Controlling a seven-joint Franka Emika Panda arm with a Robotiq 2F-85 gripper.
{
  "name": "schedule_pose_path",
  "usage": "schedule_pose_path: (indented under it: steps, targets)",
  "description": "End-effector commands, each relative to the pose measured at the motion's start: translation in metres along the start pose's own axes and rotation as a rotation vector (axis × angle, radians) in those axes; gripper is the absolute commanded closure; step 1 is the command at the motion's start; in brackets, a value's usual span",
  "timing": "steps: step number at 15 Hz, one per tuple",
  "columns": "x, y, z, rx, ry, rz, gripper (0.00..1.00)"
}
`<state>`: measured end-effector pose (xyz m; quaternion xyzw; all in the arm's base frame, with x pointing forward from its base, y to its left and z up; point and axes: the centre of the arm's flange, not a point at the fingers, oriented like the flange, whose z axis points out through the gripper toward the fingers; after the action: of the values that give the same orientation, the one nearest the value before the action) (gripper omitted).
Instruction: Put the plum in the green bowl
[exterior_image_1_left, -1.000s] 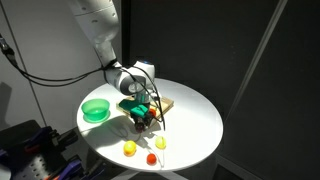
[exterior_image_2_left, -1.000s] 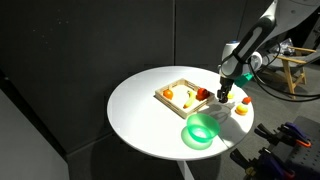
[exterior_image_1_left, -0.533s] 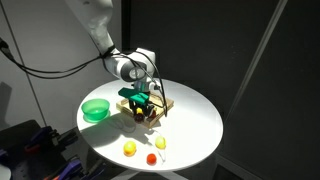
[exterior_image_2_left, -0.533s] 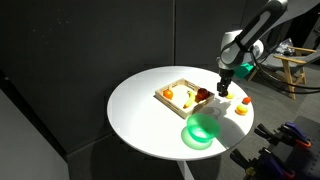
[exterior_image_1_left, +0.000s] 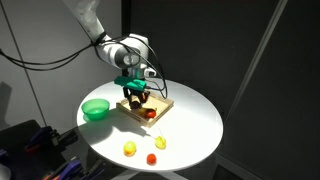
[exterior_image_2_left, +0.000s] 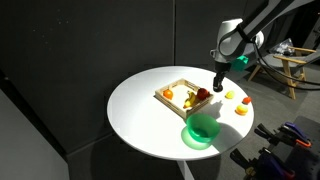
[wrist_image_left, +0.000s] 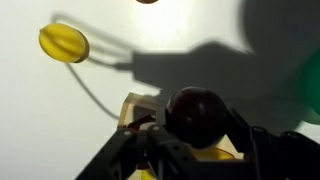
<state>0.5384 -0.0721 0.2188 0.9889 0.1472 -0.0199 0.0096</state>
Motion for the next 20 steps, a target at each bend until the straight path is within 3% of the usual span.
schedule_pose_path:
  steps: [1,8,20]
  targets:
    - [-0.008,-0.020,-0.021,-0.005,0.006,-0.112,0.65]
    - [-0.013,-0.053,-0.037,0.006,0.014,-0.237,0.65]
    - [-0.030,-0.090,-0.041,0.015,-0.024,-0.041,0.65]
